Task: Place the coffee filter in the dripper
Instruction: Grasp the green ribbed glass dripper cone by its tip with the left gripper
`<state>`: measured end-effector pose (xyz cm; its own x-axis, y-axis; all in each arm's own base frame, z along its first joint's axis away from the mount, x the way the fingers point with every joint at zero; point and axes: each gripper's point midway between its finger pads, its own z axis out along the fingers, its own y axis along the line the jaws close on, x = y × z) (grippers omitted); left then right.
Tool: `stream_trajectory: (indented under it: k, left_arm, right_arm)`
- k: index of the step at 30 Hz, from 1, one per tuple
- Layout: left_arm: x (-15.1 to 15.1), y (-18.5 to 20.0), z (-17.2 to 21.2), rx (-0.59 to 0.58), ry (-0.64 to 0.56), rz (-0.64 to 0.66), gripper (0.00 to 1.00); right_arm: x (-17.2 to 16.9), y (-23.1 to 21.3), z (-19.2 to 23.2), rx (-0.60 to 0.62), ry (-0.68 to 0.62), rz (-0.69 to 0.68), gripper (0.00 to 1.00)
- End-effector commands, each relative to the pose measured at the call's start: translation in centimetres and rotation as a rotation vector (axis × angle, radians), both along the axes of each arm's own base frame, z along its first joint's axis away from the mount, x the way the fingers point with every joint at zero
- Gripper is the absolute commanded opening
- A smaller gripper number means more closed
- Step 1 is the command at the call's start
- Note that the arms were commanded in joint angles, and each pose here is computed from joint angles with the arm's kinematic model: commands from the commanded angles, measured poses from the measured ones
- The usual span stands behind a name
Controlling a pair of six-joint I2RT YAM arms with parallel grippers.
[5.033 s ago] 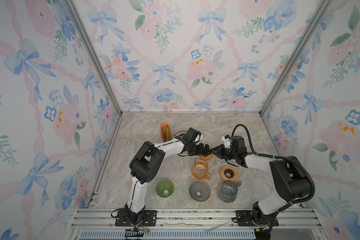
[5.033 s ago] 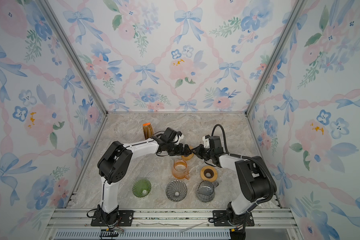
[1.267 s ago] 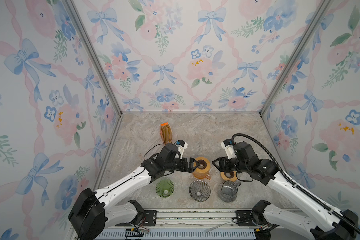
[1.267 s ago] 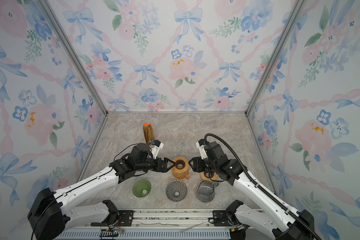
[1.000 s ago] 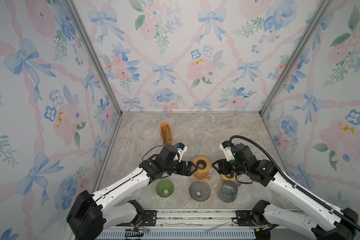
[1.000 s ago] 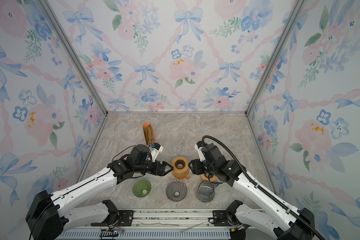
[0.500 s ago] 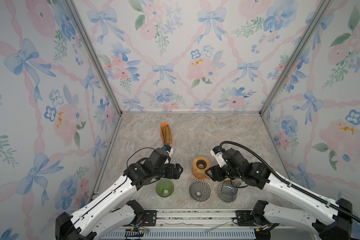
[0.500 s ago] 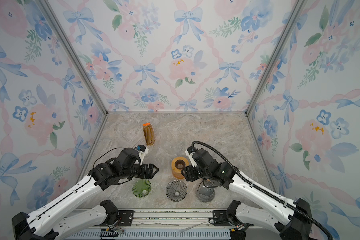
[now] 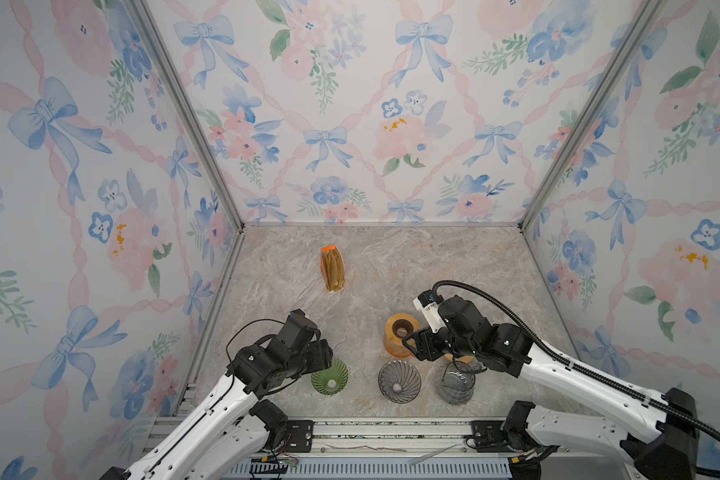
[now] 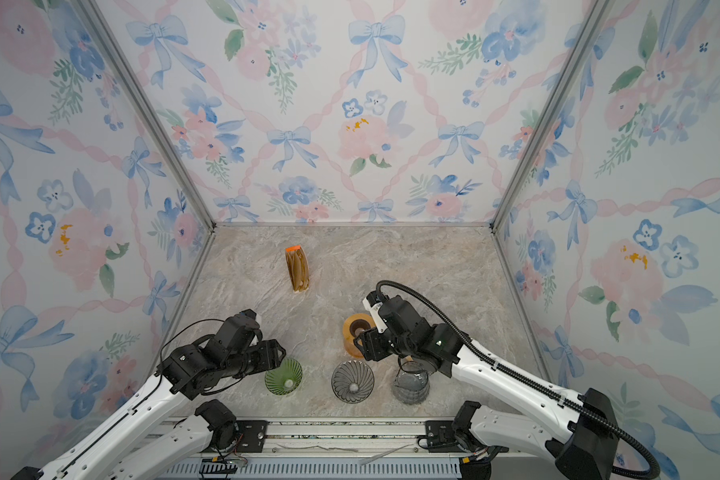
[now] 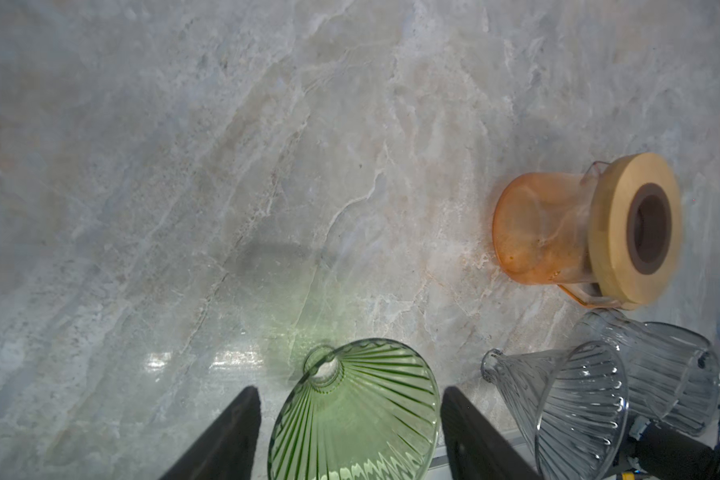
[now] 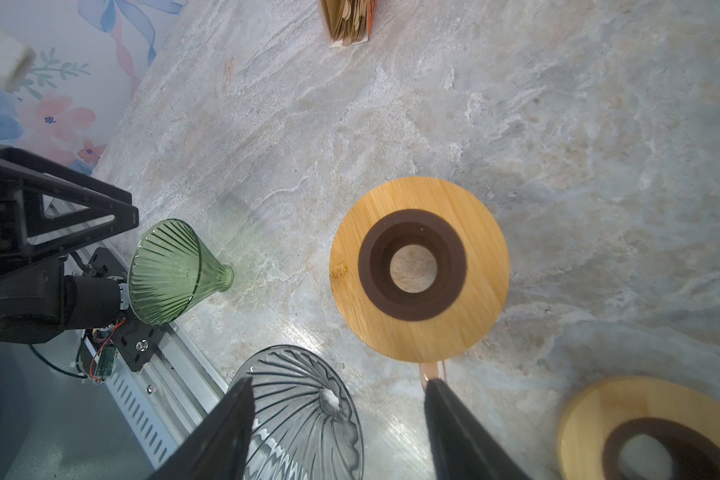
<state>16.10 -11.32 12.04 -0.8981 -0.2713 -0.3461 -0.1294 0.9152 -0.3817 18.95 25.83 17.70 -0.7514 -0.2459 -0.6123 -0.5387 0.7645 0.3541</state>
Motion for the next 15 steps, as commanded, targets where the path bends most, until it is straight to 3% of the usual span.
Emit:
stream_trajectory:
  k: [1,15]
  left_arm:
    - [-1.8,0.3,-1.8,-0.031,0.095,0.051,0.67]
    - [-3.2,0.2,-3.0,-0.004,0.156,0.025,0.50]
  right_arm:
    - [0.2,0.6,1.1,0.008,-0.027,0.018,0.67]
    - [-0.1,0.3,0.8,0.011,-0.014,0.004,0.67]
